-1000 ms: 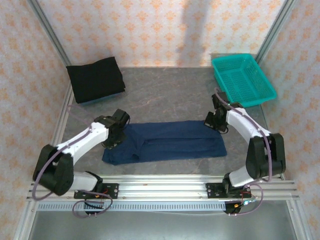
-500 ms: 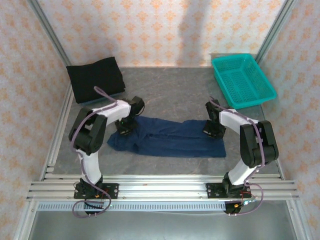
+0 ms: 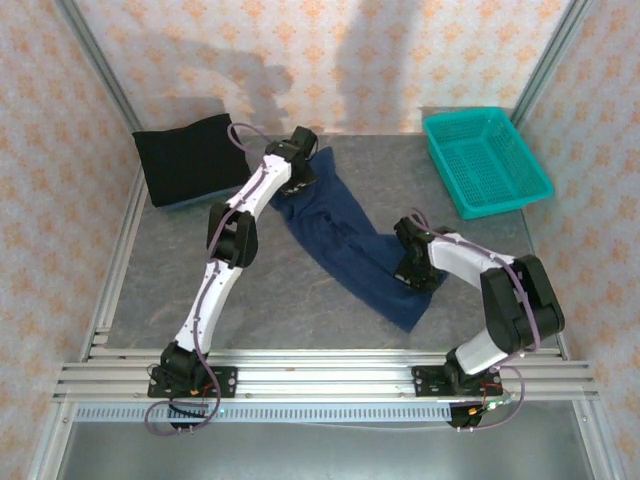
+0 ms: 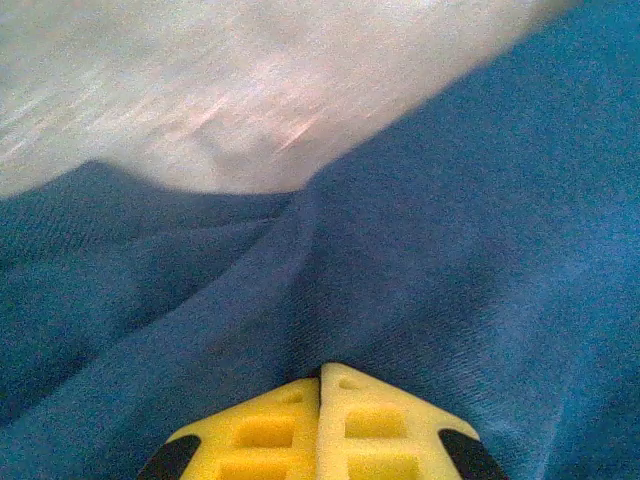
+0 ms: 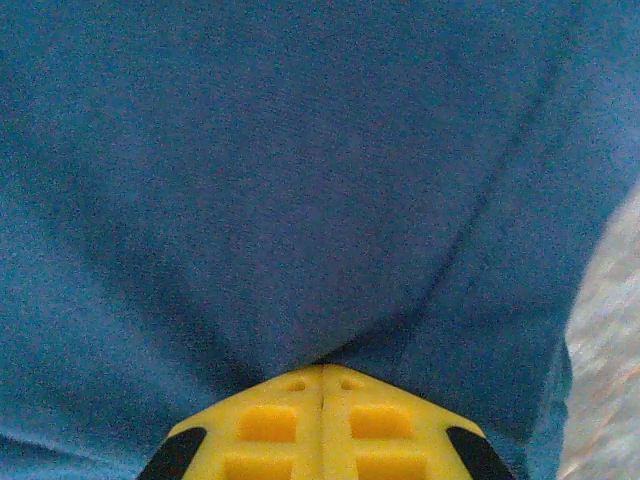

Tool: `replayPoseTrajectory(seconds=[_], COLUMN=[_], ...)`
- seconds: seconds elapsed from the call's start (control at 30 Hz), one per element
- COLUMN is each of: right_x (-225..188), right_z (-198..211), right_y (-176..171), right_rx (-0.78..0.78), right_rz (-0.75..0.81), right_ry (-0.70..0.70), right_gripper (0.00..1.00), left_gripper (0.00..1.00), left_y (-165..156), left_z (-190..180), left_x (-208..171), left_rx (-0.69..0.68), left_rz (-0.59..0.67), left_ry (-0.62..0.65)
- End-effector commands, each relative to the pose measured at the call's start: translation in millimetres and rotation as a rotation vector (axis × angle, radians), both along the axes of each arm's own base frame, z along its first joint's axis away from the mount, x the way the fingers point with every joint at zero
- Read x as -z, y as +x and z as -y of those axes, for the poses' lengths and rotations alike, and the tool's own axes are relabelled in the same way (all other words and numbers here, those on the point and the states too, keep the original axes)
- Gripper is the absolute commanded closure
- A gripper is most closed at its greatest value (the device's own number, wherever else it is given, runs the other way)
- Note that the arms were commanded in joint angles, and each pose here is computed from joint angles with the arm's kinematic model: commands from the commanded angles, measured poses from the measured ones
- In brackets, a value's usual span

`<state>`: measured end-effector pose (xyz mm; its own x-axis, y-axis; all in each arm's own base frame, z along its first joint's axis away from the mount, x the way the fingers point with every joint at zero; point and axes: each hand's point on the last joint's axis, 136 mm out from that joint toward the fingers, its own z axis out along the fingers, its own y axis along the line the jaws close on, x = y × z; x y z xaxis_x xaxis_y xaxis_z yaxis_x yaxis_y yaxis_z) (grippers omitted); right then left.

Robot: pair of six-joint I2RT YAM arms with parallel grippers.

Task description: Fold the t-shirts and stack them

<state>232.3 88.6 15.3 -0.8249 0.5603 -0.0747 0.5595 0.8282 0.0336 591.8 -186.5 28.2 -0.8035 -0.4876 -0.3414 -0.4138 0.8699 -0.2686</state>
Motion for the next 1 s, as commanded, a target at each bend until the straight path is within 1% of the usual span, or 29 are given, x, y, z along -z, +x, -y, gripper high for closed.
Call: replayPoseTrajectory(seconds=[0.0, 0.07, 0.13, 0.23, 0.37, 0.47, 0.57, 0.63, 0.73, 0.83, 0.87, 0.9, 0.97], right_x=[25.1, 27.5, 30.5, 36.8, 40.5, 40.7, 37.8, 37.1, 40.3, 38.5, 36.0, 31.4, 11.6], right_z=[-30.8, -51.2, -73.9, -108.3, -135.4, -162.5, -191.4, -210.6, -229.0, -241.0, -243.6, -246.3, -252.5], right_y=[-45.3, -47.7, -48.6, -48.6, -51.1, -50.7, -57.8, -66.3, -75.4, -84.5, -86.9, -86.7, -79.7], right_rx=[0.145, 0.179, 0.201, 0.213, 0.193, 0.23, 0.224, 0.186, 0.154, 0.142, 0.137, 0.134, 0.102], right_rz=[-0.154, -0.145, -0.136, -0.132, -0.154, -0.13, -0.1, -0.093, -0.083, -0.055, -0.044, -0.027, 0.028], right_ry=[0.108, 0.15, 0.192, 0.264, 0.296, 0.378, 0.427, 0.44, 0.458, 0.465, 0.468, 0.478, 0.505], right_gripper=[1.0, 1.0, 1.0, 1.0, 1.0, 1.0, 1.0, 1.0, 1.0, 1.0, 0.97, 0.92, 0.8], left_gripper=[0.94, 0.92, 0.91, 0.9, 0.9, 0.9, 0.9, 0.89, 0.89, 0.89, 0.89, 0.87, 0.7], left_y=[16.8, 36.7, 54.7, 66.3, 69.6, 69.5, 76.5, 80.7, 81.6, 81.4, 81.4, 81.1, 79.1], left_z=[5.7, 8.2, 9.5, 3.9, -10.8, -21.0, -21.5, -16.4, -4.2, 1.5, 0.4, 2.9, 6.2], left_x=[50.1, 55.2, 54.0, 58.5, 73.7, 81.7, 72.2, 62.3, 43.3, 10.1, -0.8, -20.1, -58.8], left_rx=[-0.026, -0.053, -0.059, -0.067, -0.082, -0.095, -0.081, -0.063, -0.006, 0.046, 0.05, 0.069, 0.094], left_rz=[-0.022, 0.036, 0.102, 0.141, 0.14, 0.131, 0.169, 0.191, 0.213, 0.243, 0.252, 0.269, 0.303], left_ry=[-0.152, -0.235, -0.279, -0.289, -0.269, -0.254, -0.253, -0.282, -0.315, -0.321, -0.322, -0.338, -0.37])
